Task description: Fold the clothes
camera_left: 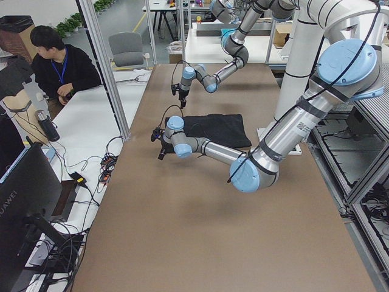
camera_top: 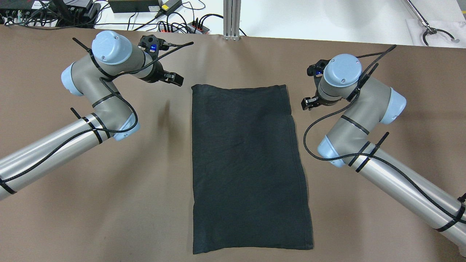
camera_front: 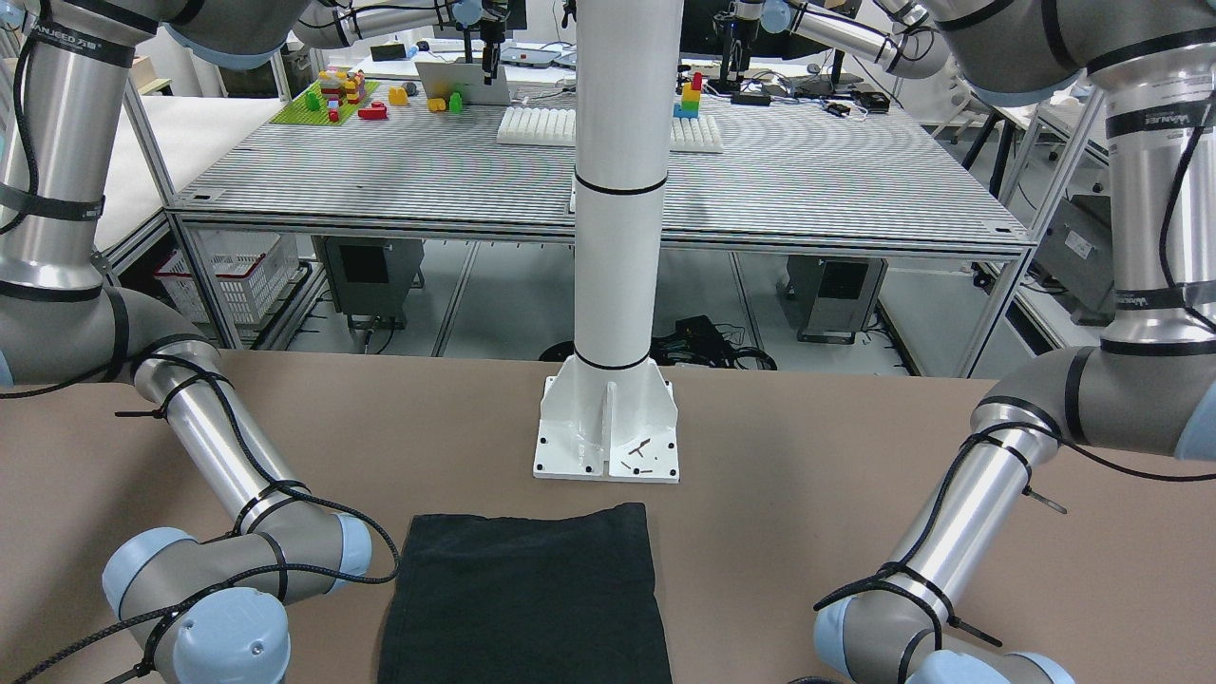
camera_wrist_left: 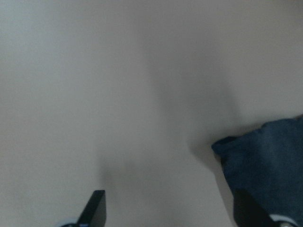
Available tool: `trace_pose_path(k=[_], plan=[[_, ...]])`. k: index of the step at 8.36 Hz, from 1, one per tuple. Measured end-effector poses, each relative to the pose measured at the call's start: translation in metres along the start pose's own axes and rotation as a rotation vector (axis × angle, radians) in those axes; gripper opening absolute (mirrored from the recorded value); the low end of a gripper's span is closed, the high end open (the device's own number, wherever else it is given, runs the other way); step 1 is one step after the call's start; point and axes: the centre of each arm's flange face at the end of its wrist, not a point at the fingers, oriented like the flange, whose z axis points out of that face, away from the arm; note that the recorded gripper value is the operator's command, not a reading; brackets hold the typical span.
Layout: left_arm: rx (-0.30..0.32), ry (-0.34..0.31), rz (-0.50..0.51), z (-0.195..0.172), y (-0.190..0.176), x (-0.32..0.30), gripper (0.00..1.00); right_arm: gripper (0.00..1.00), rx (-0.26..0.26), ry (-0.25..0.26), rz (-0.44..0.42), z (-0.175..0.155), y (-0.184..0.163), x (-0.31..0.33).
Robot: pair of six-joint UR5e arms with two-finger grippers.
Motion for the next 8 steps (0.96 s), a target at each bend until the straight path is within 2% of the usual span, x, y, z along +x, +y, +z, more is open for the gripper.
trace_pose_path(k=[3, 6, 7, 8], plan=[[-0.056, 0.054, -0.130, 0.016, 0.067, 0.040, 0.95, 0.94, 0.040, -0.100, 0.069, -0.012, 0.006, -0.004], [-0.099, 0.097, -0.215, 0.021, 0.096, 0.076, 0.94, 0.94, 0.069, -0.130, 0.071, -0.027, 0.013, -0.004], [-0.108, 0.097, -0.235, 0.024, 0.101, 0.080, 0.86, 0.94, 0.071, -0.133, 0.068, -0.028, 0.013, -0.005], [-0.112, 0.096, -0.246, 0.026, 0.103, 0.082, 0.56, 0.94, 0.073, -0.134, 0.064, -0.029, 0.013, -0.005]])
